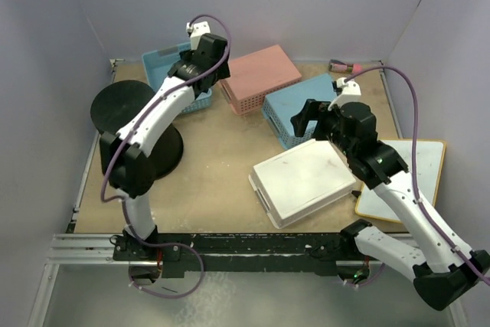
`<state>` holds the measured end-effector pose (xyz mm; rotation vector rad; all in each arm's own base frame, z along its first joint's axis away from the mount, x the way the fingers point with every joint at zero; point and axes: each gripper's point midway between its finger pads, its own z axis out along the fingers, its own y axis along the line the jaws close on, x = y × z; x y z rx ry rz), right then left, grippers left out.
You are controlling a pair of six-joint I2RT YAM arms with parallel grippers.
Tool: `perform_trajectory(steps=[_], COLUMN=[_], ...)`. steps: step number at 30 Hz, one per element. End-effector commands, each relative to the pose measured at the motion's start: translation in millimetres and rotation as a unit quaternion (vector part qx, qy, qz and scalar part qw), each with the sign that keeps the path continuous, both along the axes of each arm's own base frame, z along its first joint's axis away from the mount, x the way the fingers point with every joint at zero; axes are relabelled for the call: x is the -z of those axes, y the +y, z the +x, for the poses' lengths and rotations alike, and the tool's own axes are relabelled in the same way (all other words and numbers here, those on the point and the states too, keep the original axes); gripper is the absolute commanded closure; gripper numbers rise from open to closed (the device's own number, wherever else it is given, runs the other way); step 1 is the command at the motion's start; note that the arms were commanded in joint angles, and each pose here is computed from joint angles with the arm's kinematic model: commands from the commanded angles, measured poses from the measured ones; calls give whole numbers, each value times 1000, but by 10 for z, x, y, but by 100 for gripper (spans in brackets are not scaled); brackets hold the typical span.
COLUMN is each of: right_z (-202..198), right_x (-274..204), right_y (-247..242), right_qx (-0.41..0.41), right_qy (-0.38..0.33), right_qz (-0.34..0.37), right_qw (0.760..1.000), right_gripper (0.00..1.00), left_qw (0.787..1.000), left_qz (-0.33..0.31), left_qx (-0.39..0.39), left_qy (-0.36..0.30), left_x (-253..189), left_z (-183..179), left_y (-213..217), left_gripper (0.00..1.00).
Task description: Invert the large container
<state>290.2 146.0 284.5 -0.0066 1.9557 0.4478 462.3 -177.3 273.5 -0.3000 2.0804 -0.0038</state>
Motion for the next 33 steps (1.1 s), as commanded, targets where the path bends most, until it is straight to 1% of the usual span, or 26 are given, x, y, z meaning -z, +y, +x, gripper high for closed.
perform_trajectory(steps=[1, 6, 9, 10, 11, 14, 18, 19, 21, 23, 25, 28, 33], right_z=[-31, -93, -99, -102, -102, -125, -148, -152, -154, -156, -156, -152, -121], right_x=[178, 254, 306, 322, 324, 301, 324, 338, 352, 354, 350, 343, 373], right_y=[-125, 23, 1, -25, -43, -55, -35, -27, -11, -17, -17, 15, 100], right_qx=[18, -19, -18, -14, -11, -12, -16, -18, -21, -20, -20, -27, -40], right_qy=[27, 45, 55, 59, 59, 57, 59, 61, 65, 66, 64, 64, 68], right_qz=[-40, -21, -32, -39, -44, -44, -36, -35, -35, -36, -35, -31, -22], right_qw=[999, 999, 998, 997, 997, 997, 997, 997, 997, 997, 997, 997, 997], right_gripper=[0, 0, 0, 0, 0, 0, 0, 0, 0, 0, 0, 0, 0], left_qw=[999, 998, 999, 999, 998, 998, 998, 998, 998, 998, 998, 998, 996], left_qz=[-10, -4, -18, -24, -27, -23, -16, -14, -10, -9, -18, -34, -66], left_qx=[-49, -64, -48, -45, -46, -51, -39, -36, -28, -17, -5, 22, 60], left_qy=[-11, 2, 12, 16, 20, 38, 49, 50, 58, 64, 59, 42, 3], left_x=[300, 819, 1152, 1249, 1341, 1577, 1738, 1764, 1797, 1749, 1572, 1190, 461], left_z=[633, 975, 1115, 1160, 1198, 1279, 1299, 1297, 1293, 1268, 1229, 1122, 823], left_y=[127, 86, 45, 44, 54, 132, 148, 138, 123, 105, 72, 15, -15], left_gripper=[27, 27, 28, 31, 34, 53, 63, 68, 83, 99, 100, 100, 100])
